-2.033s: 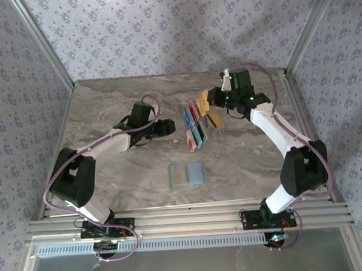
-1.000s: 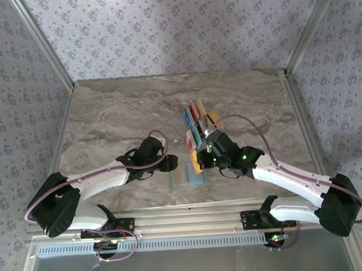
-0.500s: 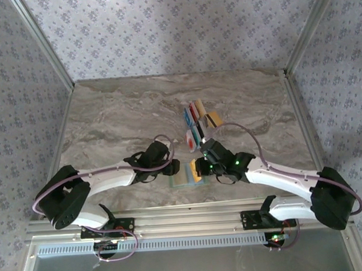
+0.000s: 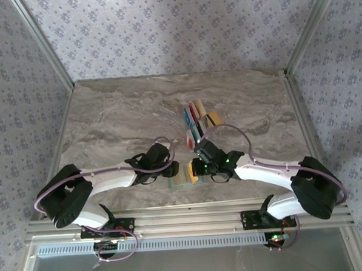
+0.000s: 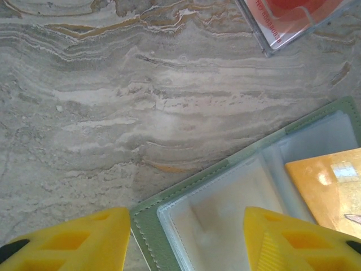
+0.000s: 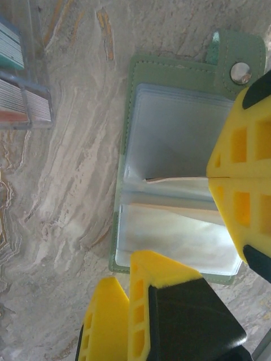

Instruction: Put the credit cards into the card holder

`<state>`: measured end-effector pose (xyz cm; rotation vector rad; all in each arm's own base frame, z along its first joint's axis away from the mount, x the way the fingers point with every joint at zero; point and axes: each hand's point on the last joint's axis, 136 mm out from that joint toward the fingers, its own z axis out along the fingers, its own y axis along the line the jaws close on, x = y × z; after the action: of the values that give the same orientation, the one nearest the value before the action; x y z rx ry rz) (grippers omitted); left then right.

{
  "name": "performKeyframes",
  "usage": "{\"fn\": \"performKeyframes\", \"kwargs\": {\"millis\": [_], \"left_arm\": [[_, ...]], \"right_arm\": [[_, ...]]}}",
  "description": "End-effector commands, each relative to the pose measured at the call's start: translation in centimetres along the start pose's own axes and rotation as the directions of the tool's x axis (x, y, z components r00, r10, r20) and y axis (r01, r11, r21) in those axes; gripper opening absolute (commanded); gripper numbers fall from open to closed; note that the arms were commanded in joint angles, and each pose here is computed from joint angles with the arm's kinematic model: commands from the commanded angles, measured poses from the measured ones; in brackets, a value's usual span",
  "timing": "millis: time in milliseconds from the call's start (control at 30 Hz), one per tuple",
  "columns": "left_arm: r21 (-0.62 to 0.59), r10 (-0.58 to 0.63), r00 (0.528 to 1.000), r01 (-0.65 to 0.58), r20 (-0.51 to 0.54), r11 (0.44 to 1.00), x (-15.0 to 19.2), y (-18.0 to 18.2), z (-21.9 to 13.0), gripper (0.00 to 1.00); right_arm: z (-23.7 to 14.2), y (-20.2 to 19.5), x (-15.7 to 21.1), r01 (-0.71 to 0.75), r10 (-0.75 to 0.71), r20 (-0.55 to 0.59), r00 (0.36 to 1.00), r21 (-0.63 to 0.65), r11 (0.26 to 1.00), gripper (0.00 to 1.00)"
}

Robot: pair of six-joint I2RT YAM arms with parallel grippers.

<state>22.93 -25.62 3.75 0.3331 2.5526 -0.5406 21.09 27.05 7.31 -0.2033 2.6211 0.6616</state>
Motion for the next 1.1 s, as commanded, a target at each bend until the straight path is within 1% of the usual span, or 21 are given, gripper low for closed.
{"fn": "performKeyframes", "kwargs": {"millis": [0,133,267,367,433,633,833,1067], "left_arm": [[-0.001,-0.002,1.000,0.002,0.000,1.000,0.4,0.0,0.6,0.55],[0.001,-0.004,1.000,0.004,-0.006,1.000,0.7,0.0,0.9,0.54],[0.002,-0.005,1.000,0.005,-0.009,1.000,0.9,0.0,1.1,0.53],[0.003,-0.006,1.000,0.006,-0.010,1.000,1.0,-0.1,1.2,0.53],[0.003,-0.006,1.000,0.006,-0.012,1.000,1.1,-0.1,1.2,0.53],[0.006,-0.009,1.000,0.009,-0.014,1.000,1.1,-0.1,1.4,0.53],[0.007,-0.010,1.000,0.010,-0.014,1.000,1.1,-0.2,1.4,0.53],[0.005,-0.010,1.000,0.011,-0.013,1.000,1.1,-0.1,1.4,0.53]], "right_arm": [[-0.2,1.0,-0.8,-0.019,0.019,0.014,1.000,-0.026,1.000,0.00],[-0.3,1.3,-0.9,-0.013,0.014,0.014,1.000,-0.030,0.999,0.00],[-0.1,0.9,-0.9,-0.002,0.002,0.015,1.000,0.012,1.000,0.00],[0.1,0.7,-0.7,0.003,-0.003,0.009,1.000,0.026,1.000,0.09],[0.2,0.6,-0.6,0.007,-0.007,0.004,1.000,0.033,0.999,0.12],[0.5,0.6,-0.2,0.014,-0.013,-0.008,1.000,0.040,0.999,0.18],[0.7,1.1,0.1,0.019,-0.019,-0.023,1.000,0.013,1.000,0.19],[1.3,1.0,0.5,0.022,-0.022,-0.039,0.999,0.020,1.000,0.18]]}}
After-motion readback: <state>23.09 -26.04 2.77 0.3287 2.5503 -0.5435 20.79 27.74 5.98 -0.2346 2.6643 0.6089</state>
